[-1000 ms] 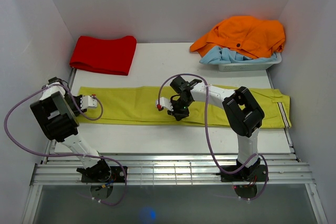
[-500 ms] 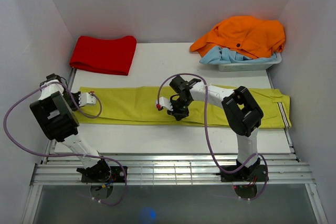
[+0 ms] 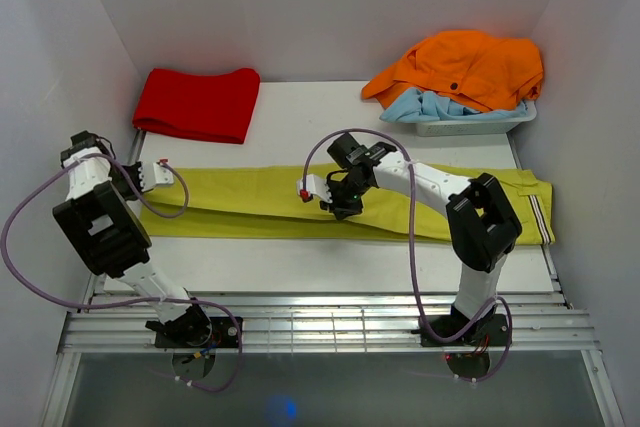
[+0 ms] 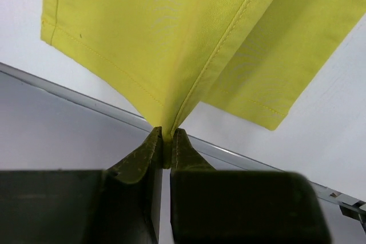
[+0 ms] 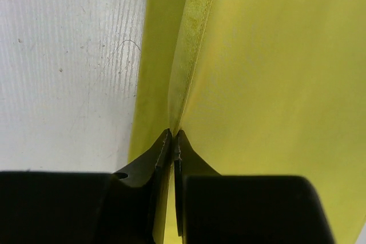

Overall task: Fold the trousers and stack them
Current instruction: Fold the trousers

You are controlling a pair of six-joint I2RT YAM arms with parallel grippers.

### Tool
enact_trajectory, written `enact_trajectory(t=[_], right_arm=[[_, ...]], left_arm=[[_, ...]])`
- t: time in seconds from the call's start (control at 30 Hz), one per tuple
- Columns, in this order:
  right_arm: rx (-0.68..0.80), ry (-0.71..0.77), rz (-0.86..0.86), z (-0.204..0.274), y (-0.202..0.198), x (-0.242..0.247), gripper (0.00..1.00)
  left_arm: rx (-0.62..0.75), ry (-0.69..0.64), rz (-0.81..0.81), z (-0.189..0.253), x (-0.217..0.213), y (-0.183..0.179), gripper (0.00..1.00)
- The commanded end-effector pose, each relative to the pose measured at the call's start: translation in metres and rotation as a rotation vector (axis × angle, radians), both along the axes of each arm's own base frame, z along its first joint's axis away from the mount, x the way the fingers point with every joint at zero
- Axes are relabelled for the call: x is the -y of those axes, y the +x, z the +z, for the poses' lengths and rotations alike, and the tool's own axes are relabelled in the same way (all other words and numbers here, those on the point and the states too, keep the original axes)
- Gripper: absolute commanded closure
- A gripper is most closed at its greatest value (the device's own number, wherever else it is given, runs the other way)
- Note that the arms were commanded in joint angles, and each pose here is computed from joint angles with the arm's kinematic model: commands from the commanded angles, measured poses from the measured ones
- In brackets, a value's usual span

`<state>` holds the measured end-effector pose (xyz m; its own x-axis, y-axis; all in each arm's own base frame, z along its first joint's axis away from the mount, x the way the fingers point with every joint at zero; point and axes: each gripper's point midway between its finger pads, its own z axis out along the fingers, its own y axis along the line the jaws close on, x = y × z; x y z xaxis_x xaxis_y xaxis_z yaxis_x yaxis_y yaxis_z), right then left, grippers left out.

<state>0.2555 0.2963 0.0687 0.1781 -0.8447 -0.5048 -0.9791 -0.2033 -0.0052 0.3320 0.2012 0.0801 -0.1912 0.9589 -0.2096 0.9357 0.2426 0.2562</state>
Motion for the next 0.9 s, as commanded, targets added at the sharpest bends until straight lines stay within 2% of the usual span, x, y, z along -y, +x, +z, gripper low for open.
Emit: enact_trajectory(t=[0.0,0.23,0.5,0.57,0.63,0.67,0.7,0.73,0.77,0.83,0.87], right_arm=[[-0.050,-0.049,-0.013,0.001,-0.018,0.022,0.92],[-0.106,-0.092,-0.012,-0.034,-0.029,0.031,0.92],[-0.135,-0.133,-0.015,-0.066,-0.023,0.027,0.92],[-0.132,-0.140,-0.019,-0.069,-0.020,0.025,0.92],[-0.142,-0.163,-0.025,-0.074,-0.021,0.026,0.91],[-0.138,-0.155,-0.032,-0.071,-0.018,0.023,0.86],[-0.129,-0.140,-0.035,-0.066,-0.016,0.020,0.74],[-0.113,-0.114,-0.038,-0.062,-0.013,0.016,0.73],[-0.104,-0.101,-0.044,-0.059,-0.012,0.014,0.73],[-0.083,-0.083,-0.051,-0.052,-0.008,0.011,0.84],[-0.086,-0.090,-0.051,-0.052,-0.008,0.011,0.88]], left_arm=[[0.070,0.039,-0.002,0.031,-0.003,-0.011,1.00],[-0.026,-0.010,0.006,-0.004,0.017,-0.046,1.00],[-0.255,-0.098,0.017,-0.065,0.052,-0.114,1.00],[-0.278,-0.107,0.045,-0.074,0.056,-0.123,1.00],[-0.294,-0.099,0.077,-0.082,0.055,-0.124,1.00],[-0.293,-0.103,0.095,-0.081,0.054,-0.121,1.00],[-0.312,-0.118,0.130,-0.080,0.054,-0.123,1.00],[-0.326,-0.131,0.143,-0.080,0.054,-0.121,1.00],[-0.281,-0.136,0.156,-0.069,0.047,-0.105,1.00],[-0.260,-0.168,0.166,-0.053,0.046,-0.095,1.00],[-0.202,-0.150,0.160,-0.034,0.037,-0.077,1.00]])
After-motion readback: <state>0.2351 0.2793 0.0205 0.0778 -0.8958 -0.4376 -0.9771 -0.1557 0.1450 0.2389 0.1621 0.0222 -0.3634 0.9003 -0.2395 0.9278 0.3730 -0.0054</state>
